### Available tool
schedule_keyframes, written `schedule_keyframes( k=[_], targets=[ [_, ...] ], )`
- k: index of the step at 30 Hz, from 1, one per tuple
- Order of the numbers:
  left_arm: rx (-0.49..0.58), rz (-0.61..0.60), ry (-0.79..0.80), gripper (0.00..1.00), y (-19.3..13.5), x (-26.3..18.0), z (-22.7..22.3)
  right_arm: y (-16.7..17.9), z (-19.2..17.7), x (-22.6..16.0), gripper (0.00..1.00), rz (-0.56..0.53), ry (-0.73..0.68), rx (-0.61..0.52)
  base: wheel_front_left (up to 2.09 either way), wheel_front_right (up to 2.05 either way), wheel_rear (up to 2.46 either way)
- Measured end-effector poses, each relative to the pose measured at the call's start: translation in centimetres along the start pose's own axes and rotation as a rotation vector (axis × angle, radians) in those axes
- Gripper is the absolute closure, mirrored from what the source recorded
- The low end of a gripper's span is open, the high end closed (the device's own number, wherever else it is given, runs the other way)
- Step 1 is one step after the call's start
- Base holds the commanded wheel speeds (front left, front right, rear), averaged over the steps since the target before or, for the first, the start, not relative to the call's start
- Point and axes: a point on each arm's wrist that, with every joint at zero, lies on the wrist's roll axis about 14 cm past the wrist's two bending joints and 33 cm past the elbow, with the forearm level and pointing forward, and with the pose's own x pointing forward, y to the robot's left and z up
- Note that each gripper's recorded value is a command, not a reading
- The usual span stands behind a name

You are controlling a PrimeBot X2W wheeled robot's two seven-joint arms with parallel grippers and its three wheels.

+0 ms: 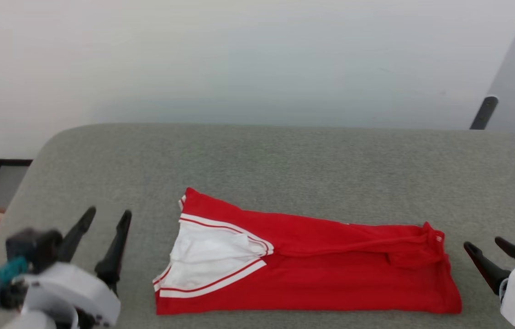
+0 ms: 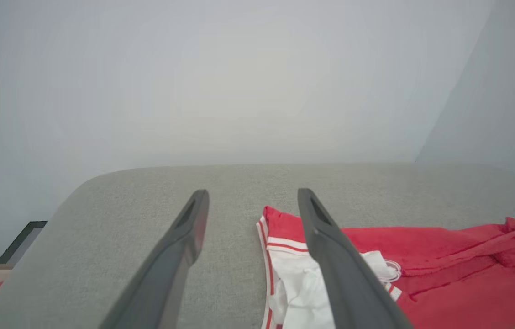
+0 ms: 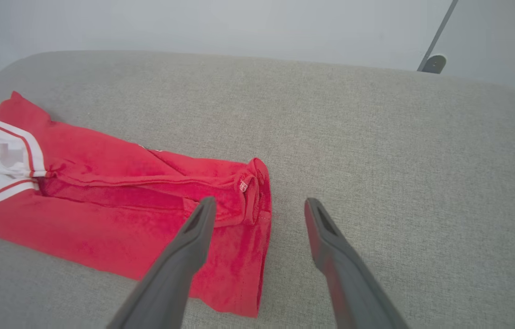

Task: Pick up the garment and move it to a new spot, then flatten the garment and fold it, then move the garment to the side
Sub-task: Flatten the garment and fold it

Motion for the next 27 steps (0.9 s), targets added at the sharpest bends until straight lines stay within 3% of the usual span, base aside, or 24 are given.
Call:
schedule_keyframes(
  k=[11,27],
  targets=[
    [-0.053,0.109,-0.038,0.00,2.2,-3.4,-2.8,-0.3,-3.7,2.1,0.00,0.009,0.242,0.030,0.00,0.00,0.00],
    [-0.096,0.187,-0.036,0.00,3.9,-3.0,-5.2,0.3,-9.2,8.0,0.00,0.036,0.538,0.097,0.00,0.00,0.00]
  ],
)
